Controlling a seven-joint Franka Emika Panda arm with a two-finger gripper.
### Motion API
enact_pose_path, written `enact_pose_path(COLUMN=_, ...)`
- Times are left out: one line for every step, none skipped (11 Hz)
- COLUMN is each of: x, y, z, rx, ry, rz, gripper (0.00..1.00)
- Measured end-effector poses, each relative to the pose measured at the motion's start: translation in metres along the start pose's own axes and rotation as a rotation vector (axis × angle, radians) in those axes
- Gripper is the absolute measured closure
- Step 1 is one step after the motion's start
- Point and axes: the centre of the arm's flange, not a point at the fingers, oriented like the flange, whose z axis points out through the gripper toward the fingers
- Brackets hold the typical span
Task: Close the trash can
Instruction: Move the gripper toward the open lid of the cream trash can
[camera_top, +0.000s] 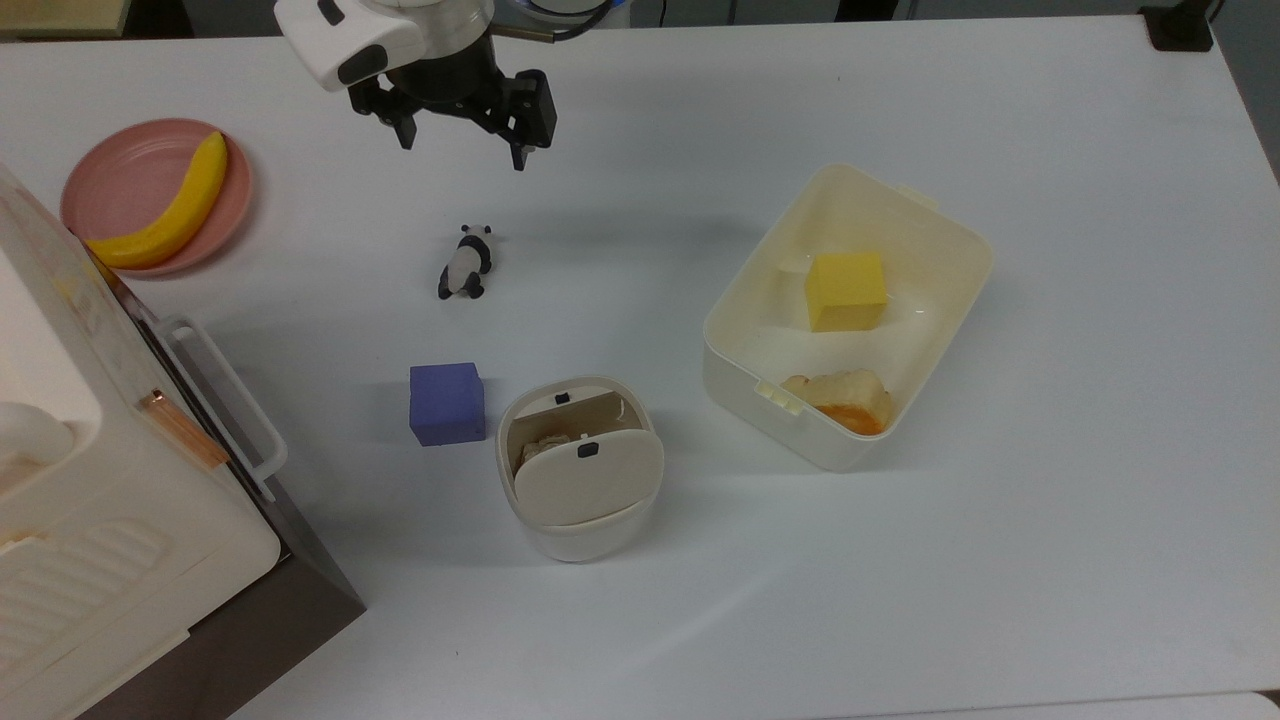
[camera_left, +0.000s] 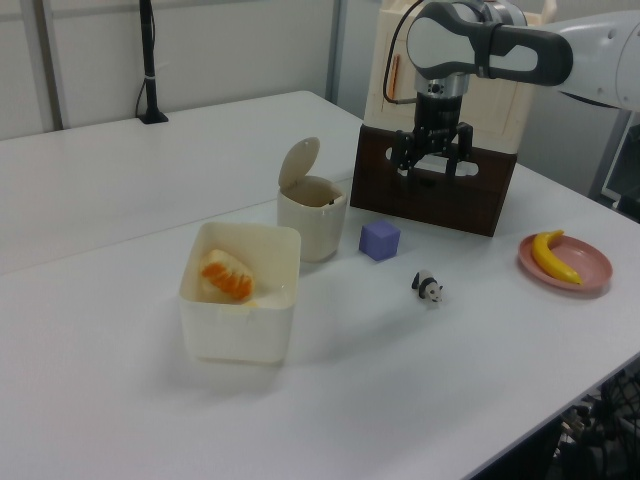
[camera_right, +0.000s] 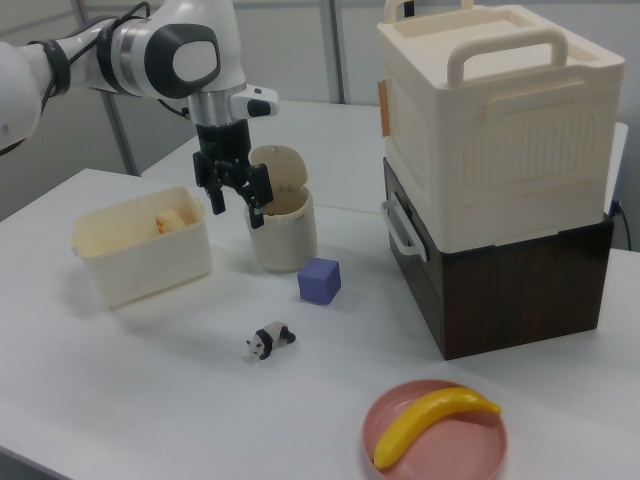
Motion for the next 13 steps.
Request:
enact_pose_path(x=0.000, y=-0.003, z=0.000, rx=-0.001, ry=-0.001, rz=-0.004, gripper=0.00)
enact_pose_path(x=0.000, y=0.001, z=-0.002, rx=-0.002, ry=0.002, rz=0.010, gripper=0.00)
enact_pose_path(x=0.000, y=0.009, z=-0.006, rx=0.000, ry=0.010, rz=0.024, gripper=0.00)
enact_pose_path(x=-0.001, y=0.015, z=-0.011, rx=0.002, ry=0.017, rz=0.033, gripper=0.00)
enact_pose_path(x=-0.003, y=0.016, z=-0.015, rx=0.003, ry=0.021, rz=0.034, gripper=0.00)
enact_pose_path(x=-0.005, y=0.015, z=-0.018, rx=0.004, ry=0.022, rz=0.033, gripper=0.00)
enact_pose_path(x=-0.005, y=0.015, z=-0.018, rx=0.004, ry=0.023, rz=0.031, gripper=0.00)
enact_pose_path(x=-0.005, y=0.014, z=-0.018, rx=0.004, ry=0.023, rz=0.030, gripper=0.00)
enact_pose_path(x=-0.005, y=0.013, z=-0.018, rx=0.004, ry=0.022, rz=0.028, gripper=0.00)
enact_pose_path(x=-0.005, y=0.011, z=-0.018, rx=0.004, ry=0.022, rz=0.025, gripper=0.00)
enact_pose_path(x=-0.006, y=0.010, z=-0.019, rx=0.005, ry=0.023, rz=0.023, gripper=0.00)
enact_pose_path(x=-0.008, y=0.008, z=-0.019, rx=0.007, ry=0.033, rz=0.019, gripper=0.00)
enact_pose_path(x=-0.012, y=0.006, z=-0.018, rx=0.009, ry=0.044, rz=0.014, gripper=0.00)
